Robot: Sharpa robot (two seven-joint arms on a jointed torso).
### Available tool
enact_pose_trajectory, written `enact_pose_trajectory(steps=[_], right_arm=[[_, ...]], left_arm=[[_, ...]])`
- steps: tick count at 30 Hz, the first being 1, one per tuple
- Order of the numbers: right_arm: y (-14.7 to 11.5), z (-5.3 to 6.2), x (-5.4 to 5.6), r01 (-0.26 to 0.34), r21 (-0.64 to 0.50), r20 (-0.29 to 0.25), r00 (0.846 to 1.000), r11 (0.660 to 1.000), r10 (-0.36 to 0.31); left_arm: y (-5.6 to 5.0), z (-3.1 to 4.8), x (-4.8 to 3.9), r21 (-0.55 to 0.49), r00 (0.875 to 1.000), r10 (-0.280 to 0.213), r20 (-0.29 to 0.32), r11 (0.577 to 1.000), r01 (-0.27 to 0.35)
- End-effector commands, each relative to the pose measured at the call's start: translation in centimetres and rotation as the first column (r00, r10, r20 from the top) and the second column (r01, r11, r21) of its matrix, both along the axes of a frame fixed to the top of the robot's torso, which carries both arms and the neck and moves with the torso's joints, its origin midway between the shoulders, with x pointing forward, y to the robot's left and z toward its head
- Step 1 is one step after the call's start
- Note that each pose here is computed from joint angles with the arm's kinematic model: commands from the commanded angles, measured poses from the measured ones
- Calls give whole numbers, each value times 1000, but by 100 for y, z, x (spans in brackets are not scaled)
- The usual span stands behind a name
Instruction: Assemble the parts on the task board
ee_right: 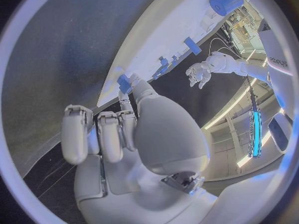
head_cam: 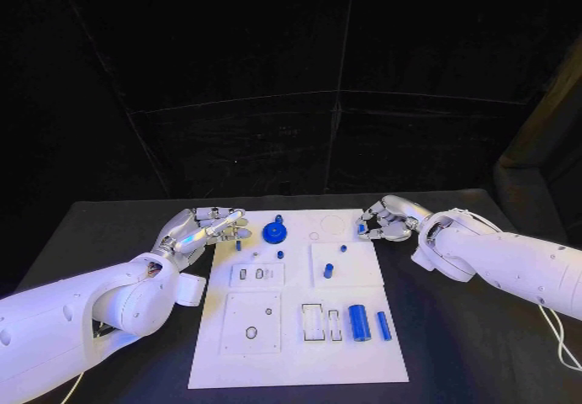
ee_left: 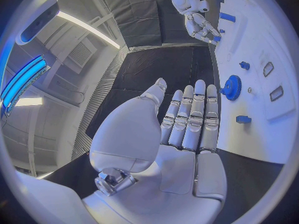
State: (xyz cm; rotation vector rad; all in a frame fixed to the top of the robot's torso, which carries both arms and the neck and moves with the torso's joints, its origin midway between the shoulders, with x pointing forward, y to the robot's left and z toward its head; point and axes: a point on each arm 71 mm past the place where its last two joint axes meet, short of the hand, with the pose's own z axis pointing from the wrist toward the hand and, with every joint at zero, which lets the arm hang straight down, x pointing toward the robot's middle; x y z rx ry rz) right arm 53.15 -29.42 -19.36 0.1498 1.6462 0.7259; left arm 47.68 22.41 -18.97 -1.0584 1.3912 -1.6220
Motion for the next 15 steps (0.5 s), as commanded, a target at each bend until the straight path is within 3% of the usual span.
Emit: enact_pose_trajectory(steps=[1, 15], right_arm=[[6, -4, 8, -9, -2, -13, 1000, 1000, 9], [8, -29, 12, -7, -10, -28, 1000, 1000, 7]], left_arm=[[-16, 13, -4, -6, 1000, -16, 6, 1000, 16], [-16, 11, -4, -6, 1000, -18, 3, 1000, 18]])
